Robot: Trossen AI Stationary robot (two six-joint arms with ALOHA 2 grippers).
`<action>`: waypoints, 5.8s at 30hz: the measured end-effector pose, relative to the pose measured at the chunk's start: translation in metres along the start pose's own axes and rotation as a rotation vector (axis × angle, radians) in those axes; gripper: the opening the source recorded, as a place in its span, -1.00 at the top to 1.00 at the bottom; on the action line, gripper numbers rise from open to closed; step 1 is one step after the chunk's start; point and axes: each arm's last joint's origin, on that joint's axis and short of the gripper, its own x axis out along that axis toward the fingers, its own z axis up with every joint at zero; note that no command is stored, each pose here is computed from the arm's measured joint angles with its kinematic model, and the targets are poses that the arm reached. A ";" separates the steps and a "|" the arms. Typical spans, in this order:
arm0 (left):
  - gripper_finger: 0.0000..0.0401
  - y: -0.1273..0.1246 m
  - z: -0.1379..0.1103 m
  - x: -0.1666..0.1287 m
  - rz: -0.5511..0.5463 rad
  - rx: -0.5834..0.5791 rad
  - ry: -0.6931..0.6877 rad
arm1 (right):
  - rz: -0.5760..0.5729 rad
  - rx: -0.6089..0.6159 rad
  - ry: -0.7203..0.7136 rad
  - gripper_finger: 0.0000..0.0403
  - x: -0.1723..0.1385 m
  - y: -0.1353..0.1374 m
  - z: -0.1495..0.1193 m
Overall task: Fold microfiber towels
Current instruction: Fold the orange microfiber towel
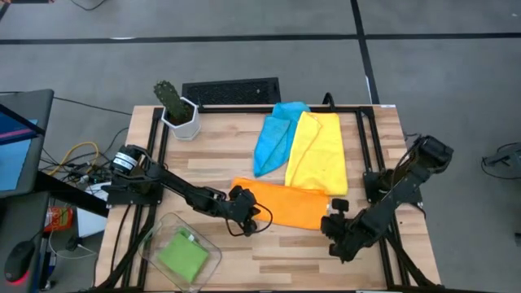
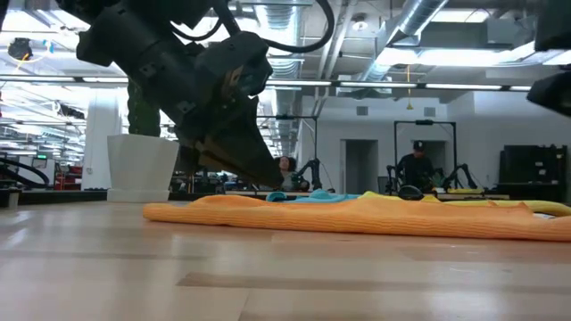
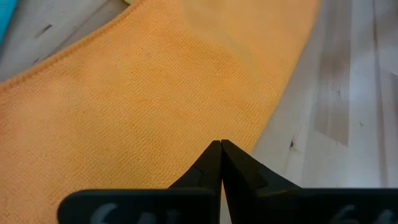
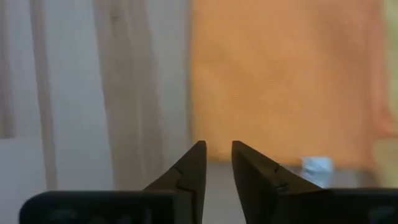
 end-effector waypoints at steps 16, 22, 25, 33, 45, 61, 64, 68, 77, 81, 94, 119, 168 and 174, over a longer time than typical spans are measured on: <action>1.00 0.000 0.000 0.000 0.000 0.006 0.002 | -0.023 -0.015 0.012 0.49 -0.005 0.004 0.006; 1.00 0.000 0.000 0.000 0.001 0.006 0.002 | -0.029 0.040 -0.118 0.44 -0.016 0.001 0.013; 1.00 0.000 0.000 0.000 -0.002 0.005 0.005 | -0.042 0.024 -0.101 0.33 -0.009 0.003 0.013; 0.97 0.000 0.000 0.000 -0.001 -0.010 0.005 | -0.025 -0.020 0.010 -0.09 0.017 0.017 0.004; 0.95 0.001 -0.001 0.000 0.003 -0.014 0.009 | -0.077 0.016 0.069 0.16 0.038 0.021 -0.001; 0.95 0.002 -0.002 0.000 0.015 -0.007 0.019 | -0.007 0.013 0.039 0.84 0.008 0.001 0.014; 0.95 0.002 -0.002 0.000 0.016 -0.009 0.020 | 0.016 -0.025 -0.001 0.85 0.001 -0.006 0.023; 0.95 0.002 -0.002 0.000 0.016 -0.009 0.020 | 0.054 -0.129 -0.070 0.93 -0.002 -0.012 0.040; 0.95 0.002 -0.002 0.000 0.014 -0.018 0.019 | 0.017 -0.312 -0.120 0.84 0.022 -0.016 0.090; 0.95 0.002 -0.002 0.000 0.014 -0.026 0.019 | 0.007 -0.385 -0.157 0.84 0.037 -0.014 0.109; 0.95 0.002 -0.002 0.000 0.011 -0.036 0.024 | 0.025 -0.369 -0.164 0.83 0.073 -0.022 0.139; 0.95 -0.004 0.003 0.000 -0.030 -0.052 0.032 | 0.066 -0.049 -0.293 -0.02 0.008 -0.071 0.144; 1.00 -0.042 0.008 0.018 -0.050 0.040 -0.080 | -0.069 0.143 -0.537 0.71 0.081 -0.056 0.101; 1.00 -0.036 -0.005 0.032 -0.018 0.046 -0.041 | -0.074 0.186 -0.491 0.71 0.107 -0.055 0.095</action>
